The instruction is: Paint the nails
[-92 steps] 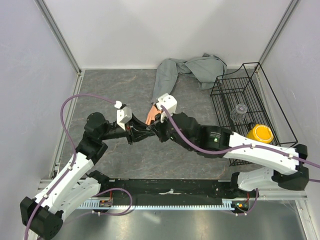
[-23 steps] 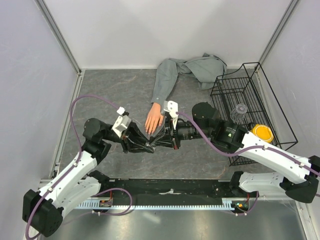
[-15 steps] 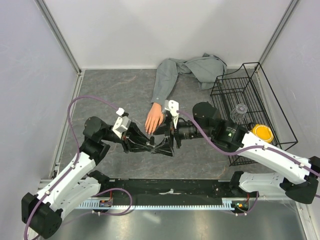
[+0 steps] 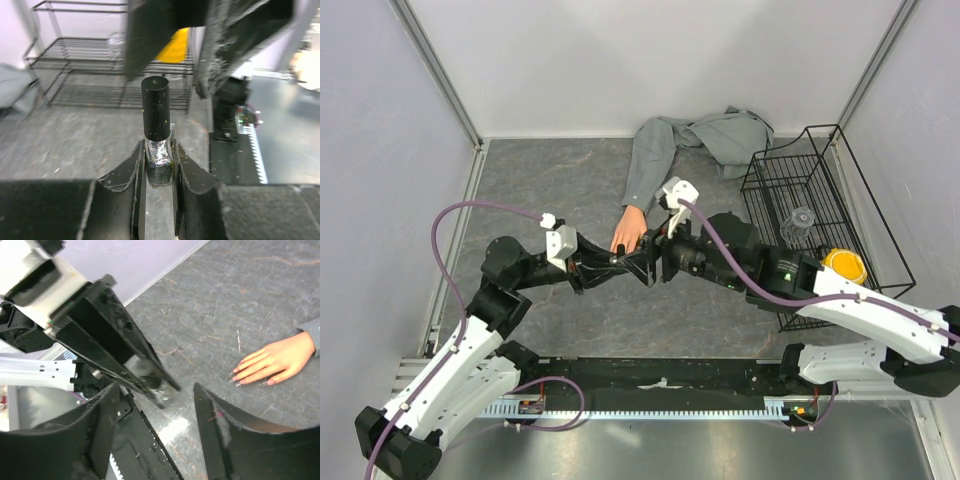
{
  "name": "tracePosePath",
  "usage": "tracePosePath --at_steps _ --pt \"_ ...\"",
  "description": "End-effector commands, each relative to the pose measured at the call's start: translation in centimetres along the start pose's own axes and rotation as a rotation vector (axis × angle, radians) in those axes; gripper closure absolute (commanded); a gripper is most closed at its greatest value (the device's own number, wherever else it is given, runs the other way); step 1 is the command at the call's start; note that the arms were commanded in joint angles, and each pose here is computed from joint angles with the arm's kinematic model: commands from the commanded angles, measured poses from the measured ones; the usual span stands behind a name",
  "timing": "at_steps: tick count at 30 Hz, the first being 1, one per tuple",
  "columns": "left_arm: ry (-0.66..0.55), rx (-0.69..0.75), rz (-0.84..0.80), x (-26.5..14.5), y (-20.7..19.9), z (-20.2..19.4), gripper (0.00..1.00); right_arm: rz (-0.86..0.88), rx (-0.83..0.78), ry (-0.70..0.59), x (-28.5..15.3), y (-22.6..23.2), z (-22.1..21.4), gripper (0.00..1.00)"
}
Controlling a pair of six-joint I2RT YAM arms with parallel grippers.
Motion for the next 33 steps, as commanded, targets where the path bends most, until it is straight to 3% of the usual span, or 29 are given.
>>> tracePosePath --at_steps 1,3,6,12,15,19,20,22,23,25,27,30,32,33 --pt "-0.003 0.094 0.119 -0.3 1.9 1.3 0.98 -0.138 -0.001 -0.048 1.5 -0.2 1.1 0.37" --pt "0.002 0.089 0.120 -0.3 2.0 1.2 0.98 -0.152 -0.017 -0.061 1.9 0.5 1.2 0.38" --pt "-0.001 0.092 0.122 -0.4 1.9 1.3 0.98 -0.200 -0.054 -0.051 2.8 0.4 0.6 0.52" --pt "-0.002 0.088 0.101 -0.3 1.6 1.3 0.98 -0.235 -0.093 -0.039 3.6 0.0 0.0 0.67" --pt "-0.008 0.088 0.074 -0.2 1.3 1.5 0.98 -0.252 -0.124 -0.028 3.6 -0.6 -0.4 1.00" --pt "-0.044 0.078 -0.122 0.1 -1.4 2.0 0.98 -0.171 -0.219 0.012 3.0 -0.4 -1.3 1.00" --pt "-0.048 0.036 -0.174 0.3 -2.1 1.9 0.98 -0.025 -0.245 0.091 3.1 0.8 -3.2 1.00" --pt "-0.097 0.076 -0.334 -0.1 -4.1 2.7 0.98 0.260 -0.300 0.104 1.8 3.7 -3.5 1.00" --pt "-0.091 0.010 -0.377 -0.2 -4.7 2.7 0.98 0.531 -0.299 0.209 0.0 6.3 -6.1 1.00" --pt "-0.119 0.048 -0.442 -0.6 -5.6 3.1 0.98 0.719 -0.300 0.257 -1.3 7.8 -6.7 1.00" --pt "-0.115 0.028 -0.444 -0.7 -5.7 3.0 0.98 0.764 -0.289 0.278 -1.6 8.1 -6.6 1.00" --pt "-0.106 0.035 -0.407 -0.5 -5.2 2.9 0.98 0.670 -0.291 0.242 -1.0 6.8 -5.8 1.00" --pt "-0.091 0.029 -0.370 -0.3 -4.7 2.5 0.98 0.594 -0.277 0.212 -0.9 6.0 -5.1 0.86" --pt "-0.091 0.037 -0.355 -0.2 -4.5 2.6 0.98 0.559 -0.277 0.183 -1.3 5.8 -4.3 0.62"
Point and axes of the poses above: each gripper's point midway between its finger pads, its own x axis out along the fingers, its own y axis along the line the jaws close on, z = x × y, the point moved 2 cm from there along -x, back along the fingers, and after that the axes turned 8 degrees about x, right-handed, at the moved point
